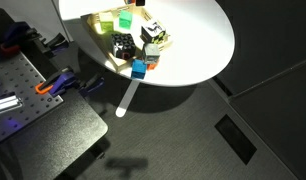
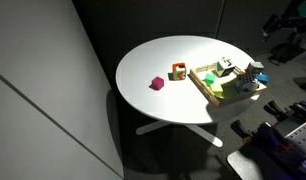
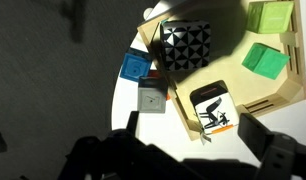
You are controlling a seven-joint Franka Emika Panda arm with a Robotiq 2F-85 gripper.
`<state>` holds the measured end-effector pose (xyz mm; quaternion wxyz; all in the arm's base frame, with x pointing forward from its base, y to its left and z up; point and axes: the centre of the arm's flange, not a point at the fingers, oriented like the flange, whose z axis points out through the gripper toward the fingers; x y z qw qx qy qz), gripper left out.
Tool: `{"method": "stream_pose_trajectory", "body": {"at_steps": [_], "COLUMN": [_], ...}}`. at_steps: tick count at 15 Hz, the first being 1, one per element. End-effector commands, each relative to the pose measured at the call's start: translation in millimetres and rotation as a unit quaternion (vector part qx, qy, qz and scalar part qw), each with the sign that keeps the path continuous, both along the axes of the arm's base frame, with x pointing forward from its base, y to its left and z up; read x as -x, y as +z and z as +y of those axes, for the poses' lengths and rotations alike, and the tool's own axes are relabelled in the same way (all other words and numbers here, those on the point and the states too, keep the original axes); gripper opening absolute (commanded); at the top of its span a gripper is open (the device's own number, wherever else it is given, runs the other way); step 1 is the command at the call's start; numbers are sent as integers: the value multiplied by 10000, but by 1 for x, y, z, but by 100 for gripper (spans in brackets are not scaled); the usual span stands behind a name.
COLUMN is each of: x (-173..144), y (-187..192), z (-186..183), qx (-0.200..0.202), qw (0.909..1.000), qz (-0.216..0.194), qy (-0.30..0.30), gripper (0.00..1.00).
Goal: Put the grey block in the crate
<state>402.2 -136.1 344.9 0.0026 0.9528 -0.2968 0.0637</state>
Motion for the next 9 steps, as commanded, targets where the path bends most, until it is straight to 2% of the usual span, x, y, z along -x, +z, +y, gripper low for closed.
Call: {"method": "stream_pose_trajectory", "body": {"at_steps": [1, 4, 9], "x": [0, 0, -24], "y": [0, 0, -25], "z": [0, 0, -18], "qx": [0, 0, -62], "qw": [10000, 10000, 9989], "qz": [0, -1, 317], "qy": [0, 1, -327], "gripper": [100, 100, 100]}}
